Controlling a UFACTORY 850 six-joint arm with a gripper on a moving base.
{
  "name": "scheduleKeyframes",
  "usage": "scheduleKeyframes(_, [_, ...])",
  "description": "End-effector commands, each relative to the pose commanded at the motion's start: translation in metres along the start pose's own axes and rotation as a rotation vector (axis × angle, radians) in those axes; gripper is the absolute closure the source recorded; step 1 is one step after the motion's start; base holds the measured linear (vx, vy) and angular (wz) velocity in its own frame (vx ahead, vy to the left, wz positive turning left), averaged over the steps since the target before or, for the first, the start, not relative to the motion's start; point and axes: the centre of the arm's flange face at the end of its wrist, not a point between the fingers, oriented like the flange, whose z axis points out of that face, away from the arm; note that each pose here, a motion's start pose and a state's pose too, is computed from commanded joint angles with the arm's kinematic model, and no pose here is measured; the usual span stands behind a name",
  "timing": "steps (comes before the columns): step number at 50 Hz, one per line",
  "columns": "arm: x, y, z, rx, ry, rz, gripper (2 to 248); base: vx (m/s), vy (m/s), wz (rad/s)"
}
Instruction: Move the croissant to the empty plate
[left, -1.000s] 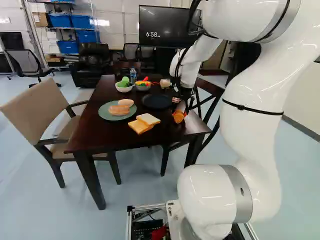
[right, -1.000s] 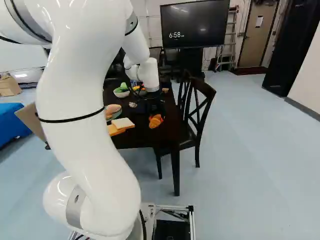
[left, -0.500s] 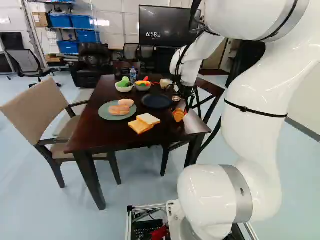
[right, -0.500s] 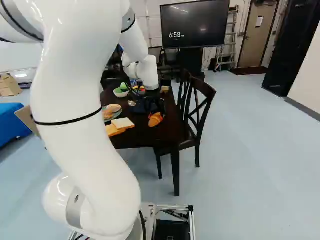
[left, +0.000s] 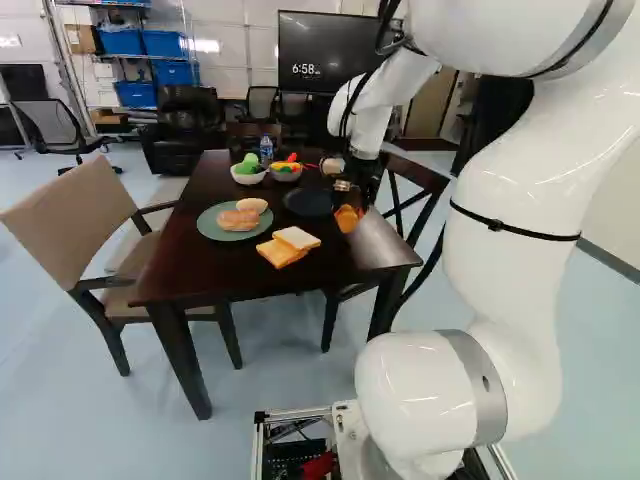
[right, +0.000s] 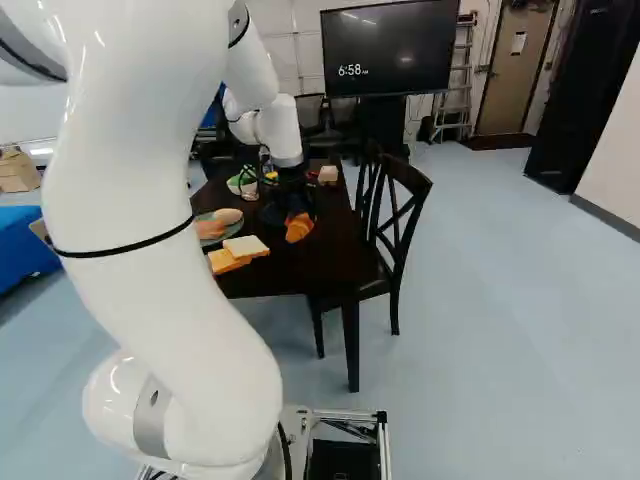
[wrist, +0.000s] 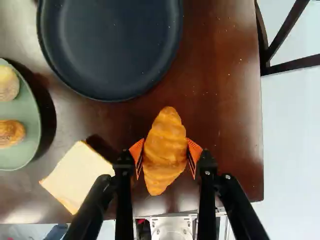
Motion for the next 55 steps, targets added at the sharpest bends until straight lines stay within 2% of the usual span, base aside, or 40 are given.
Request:
scheduleKeyframes(21, [0.031, -0.025, -0.024, 0.012, 0.071, -0.043, 121, 0.000, 0.000, 0.000])
scheduleKeyframes(47, [0.077, -0.054, -0.013, 0.024, 0.098, -0.086, 121, 0.000, 0.000, 0.000])
scheduleKeyframes(55, [0.091, -0.059, -0.010, 0.026, 0.108, -0.090, 121, 0.000, 0.000, 0.000])
